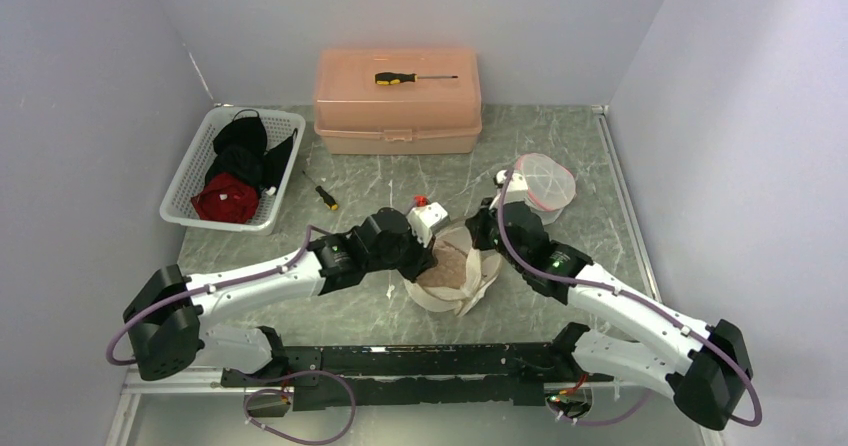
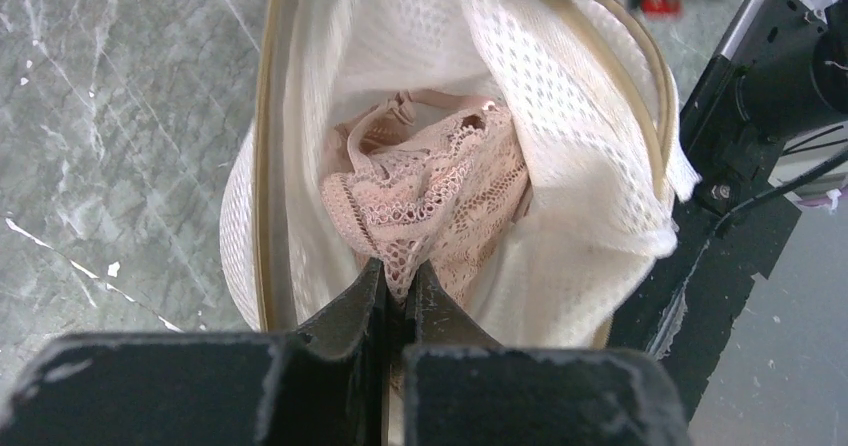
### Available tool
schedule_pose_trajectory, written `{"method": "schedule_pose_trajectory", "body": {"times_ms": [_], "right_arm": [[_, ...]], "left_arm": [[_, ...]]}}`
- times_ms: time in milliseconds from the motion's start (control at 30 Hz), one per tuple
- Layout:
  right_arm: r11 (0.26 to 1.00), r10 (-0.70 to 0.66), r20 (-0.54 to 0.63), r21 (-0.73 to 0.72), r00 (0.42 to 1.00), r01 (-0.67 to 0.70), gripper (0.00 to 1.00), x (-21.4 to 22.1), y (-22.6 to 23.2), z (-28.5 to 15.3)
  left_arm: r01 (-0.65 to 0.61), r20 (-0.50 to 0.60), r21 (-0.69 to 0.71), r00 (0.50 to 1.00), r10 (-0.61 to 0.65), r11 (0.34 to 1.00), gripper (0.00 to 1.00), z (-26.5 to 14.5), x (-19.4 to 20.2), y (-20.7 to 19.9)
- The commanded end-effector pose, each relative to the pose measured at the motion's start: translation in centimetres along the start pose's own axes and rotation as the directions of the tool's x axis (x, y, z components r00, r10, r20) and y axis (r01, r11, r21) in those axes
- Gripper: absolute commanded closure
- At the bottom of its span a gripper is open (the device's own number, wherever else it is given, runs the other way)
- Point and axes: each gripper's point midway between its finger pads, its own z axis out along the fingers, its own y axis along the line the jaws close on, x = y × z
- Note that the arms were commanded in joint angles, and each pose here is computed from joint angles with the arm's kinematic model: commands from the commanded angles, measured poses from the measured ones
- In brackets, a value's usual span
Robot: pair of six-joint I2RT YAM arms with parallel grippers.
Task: Unzip the laundry bag and remove the bra
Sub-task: Pick up the bra from the laundry bag.
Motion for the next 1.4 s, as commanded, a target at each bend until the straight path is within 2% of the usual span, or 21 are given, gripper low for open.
{"method": "schedule_pose_trajectory", "body": {"times_ms": [0,267,367,400,467,533,633,767,1100,1367], "right_arm": [[0.985,0.088,0.081,0.14,0.993,-0.098,1.0,-2.1,-3.3,0.1],[0.988,0.067,0.059,0.138,0.996,-0.075,1.0,-1.3,-4.0,0.1],[0.999,0.031,0.043,0.033,0.999,-0.033,1.0,-1.1,-2.4,-0.1],[1.0,0.025,0.046,-0.007,0.999,-0.025,0.96,-1.0,-1.8,-0.3],[0.999,0.025,0.049,-0.044,0.998,-0.023,0.71,-0.9,-1.2,-0.6],[0.999,0.03,0.047,-0.041,0.998,-0.028,0.52,-1.0,-1.2,-0.9],[0.999,0.037,0.053,-0.032,0.998,-0.036,0.41,-1.3,-1.4,-1.4],[0.997,0.061,0.064,-0.04,0.996,-0.058,0.39,-1.7,-1.3,-2.0],[0.992,0.11,0.106,-0.071,0.988,-0.103,0.35,-2.4,-1.2,-3.5],[0.991,0.126,0.153,-0.066,0.98,-0.117,0.34,-3.6,-1.5,-4.9]], "left_arm": [[-0.026,0.053,0.066,0.998,0.022,0.998,0.97,-1.2,-1.3,-1.5],[-0.03,0.101,0.035,0.994,0.027,0.999,0.97,-1.9,-2.4,-1.0],[-0.034,0.143,0.003,0.989,0.034,0.999,0.97,-2.2,-3.7,-0.6],[-0.037,0.156,-0.005,0.987,0.037,0.999,0.97,-2.4,-4.3,-0.6],[-0.042,0.18,-0.017,0.983,0.044,0.999,0.97,-2.6,-5.3,-0.5],[-0.044,0.2,-0.024,0.979,0.048,0.999,0.97,-2.7,-6.0,-0.5],[-0.045,0.215,-0.024,0.975,0.049,0.999,0.97,-2.7,-6.6,-0.6],[-0.031,0.224,-0.019,0.974,0.034,0.999,0.97,-2.6,-6.7,-0.6],[0.017,0.381,-0.031,0.924,-0.004,0.999,0.97,-4.4,-10.0,-0.5],[-0.013,0.399,-0.059,0.916,0.036,0.998,0.97,-5.6,-11.3,-0.4]]}}
